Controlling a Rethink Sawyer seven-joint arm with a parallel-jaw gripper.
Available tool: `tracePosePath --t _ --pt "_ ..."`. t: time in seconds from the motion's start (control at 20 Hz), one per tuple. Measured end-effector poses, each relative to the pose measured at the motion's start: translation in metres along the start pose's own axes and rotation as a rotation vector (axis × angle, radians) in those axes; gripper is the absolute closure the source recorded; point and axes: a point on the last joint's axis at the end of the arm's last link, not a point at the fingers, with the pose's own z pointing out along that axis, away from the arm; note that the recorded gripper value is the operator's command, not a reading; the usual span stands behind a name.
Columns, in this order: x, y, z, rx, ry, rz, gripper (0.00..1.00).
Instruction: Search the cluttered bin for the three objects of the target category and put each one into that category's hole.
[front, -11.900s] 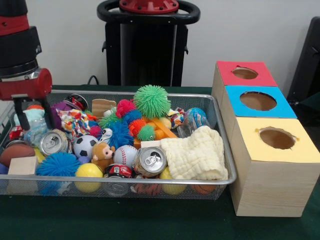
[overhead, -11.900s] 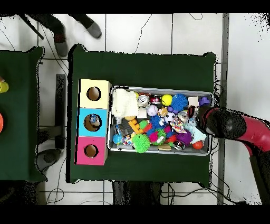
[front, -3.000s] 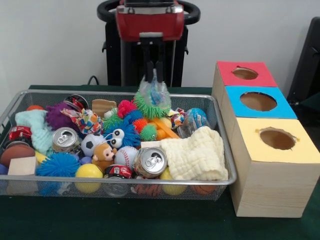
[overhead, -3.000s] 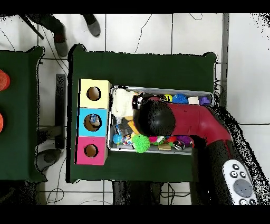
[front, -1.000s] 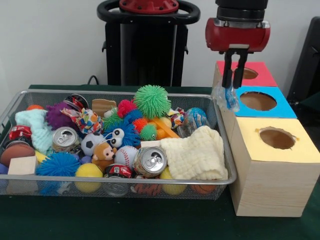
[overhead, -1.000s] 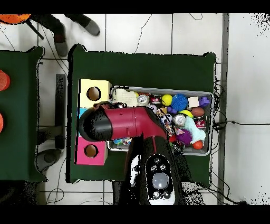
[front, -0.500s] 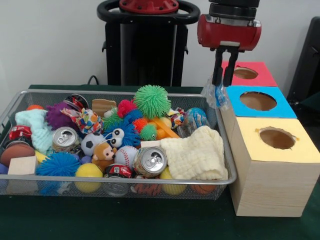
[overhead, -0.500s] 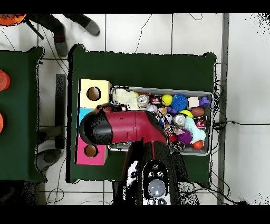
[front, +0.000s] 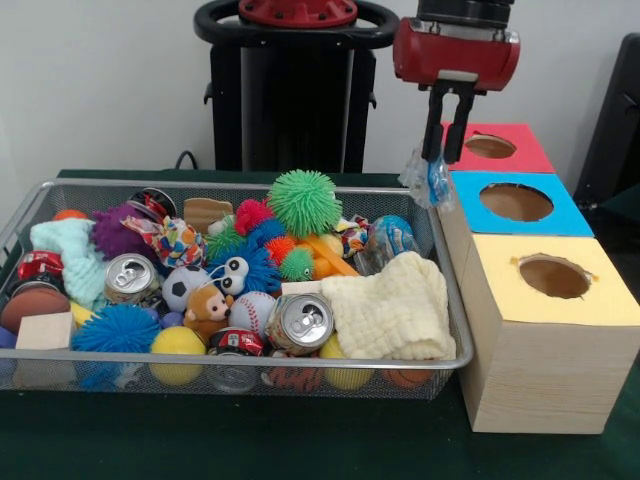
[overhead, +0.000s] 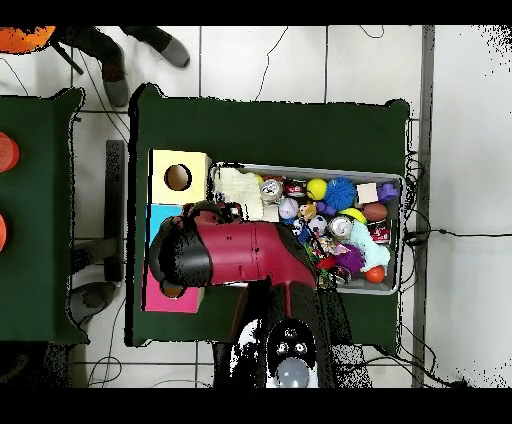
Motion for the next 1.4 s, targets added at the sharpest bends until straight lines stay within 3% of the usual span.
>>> tracePosePath --t 0.5,0.8,1.05,1.4 --pt "0.036 -0.005 -0.010 0.008 0.011 0.014 1.00" --pt "0.067 0.022 -0.018 -0.012 0.015 -0.019 1.00" --pt "0.088 0.047 -0.025 -0.046 0.026 -0.018 1.00" --pt "0.099 0.070 -0.031 -0.068 0.032 -0.021 1.00"
